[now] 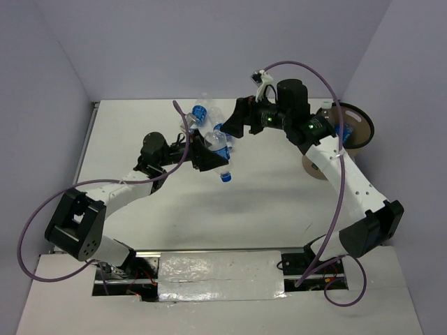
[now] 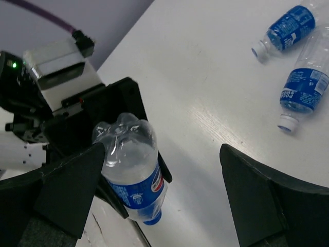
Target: Put the plastic bottles in the bin
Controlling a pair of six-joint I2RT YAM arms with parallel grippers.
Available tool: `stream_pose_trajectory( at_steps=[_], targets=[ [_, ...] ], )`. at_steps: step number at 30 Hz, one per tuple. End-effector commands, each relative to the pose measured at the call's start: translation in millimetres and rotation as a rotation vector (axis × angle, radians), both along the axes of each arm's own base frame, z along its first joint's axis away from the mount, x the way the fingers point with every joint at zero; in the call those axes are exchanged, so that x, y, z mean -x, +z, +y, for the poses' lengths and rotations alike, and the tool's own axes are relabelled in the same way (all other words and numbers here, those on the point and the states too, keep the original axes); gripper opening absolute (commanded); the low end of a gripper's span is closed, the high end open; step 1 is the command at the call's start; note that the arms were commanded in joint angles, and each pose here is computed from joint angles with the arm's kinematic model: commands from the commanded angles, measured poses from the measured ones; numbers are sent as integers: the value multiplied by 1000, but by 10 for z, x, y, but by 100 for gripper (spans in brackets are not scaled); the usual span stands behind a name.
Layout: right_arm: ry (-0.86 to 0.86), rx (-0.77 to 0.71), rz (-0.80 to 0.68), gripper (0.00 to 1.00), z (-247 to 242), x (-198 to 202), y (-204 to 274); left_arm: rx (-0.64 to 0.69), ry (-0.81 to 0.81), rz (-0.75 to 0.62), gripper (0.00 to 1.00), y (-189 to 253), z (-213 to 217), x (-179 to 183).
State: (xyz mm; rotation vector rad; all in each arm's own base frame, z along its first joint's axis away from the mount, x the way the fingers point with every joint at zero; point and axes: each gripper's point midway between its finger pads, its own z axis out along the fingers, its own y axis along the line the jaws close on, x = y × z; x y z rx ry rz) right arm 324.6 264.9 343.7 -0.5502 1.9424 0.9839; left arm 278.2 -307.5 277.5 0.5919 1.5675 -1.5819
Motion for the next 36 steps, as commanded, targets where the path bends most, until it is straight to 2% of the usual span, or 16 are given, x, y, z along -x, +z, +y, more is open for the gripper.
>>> stream_pose_trajectory(
  at_steps=[1, 6, 13, 21, 22, 25, 26, 27, 28, 29, 31, 34, 36],
  targets=[
    [-144, -56, 7, 100, -54, -200, 213, 41, -24, -207, 42, 282, -16, 145],
    [-39, -91, 54, 100, 112, 14, 150, -3, -29, -206, 42, 222, -82, 138],
    [190, -111, 18, 100, 334, 447, 145, -11, -23, -192, 42, 241, -111, 72],
    [181, -46, 32, 97, 333, 442, -127, 8, -31, -200, 45, 345, -116, 93],
    [177, -40, 27, 95, 332, 432, -130, 11, -34, -200, 46, 356, -117, 99],
    [192, -37, -5, 79, 342, 401, -104, 10, -42, -185, 51, 362, -116, 117],
    [208, -41, -15, 67, 353, 413, -80, 8, -43, -179, 65, 362, -115, 119],
    [224, -36, -32, 60, 362, 421, -73, 7, -43, -178, 76, 366, -116, 117],
    [237, -33, -35, 54, 369, 423, -86, 5, -48, -173, 93, 362, -123, 123],
    [260, -36, -55, 43, 385, 451, -33, 5, -50, -171, 99, 365, -118, 126],
    [283, -18, -88, 29, 370, 454, -21, 5, -50, -168, 100, 376, -118, 128],
    [260, 27, -186, 20, 255, 358, 117, 3, -41, -180, 100, 406, -105, 123],
    [185, 74, -274, 18, 30, 151, 270, -19, -29, -173, 100, 402, -84, 123]
  ],
)
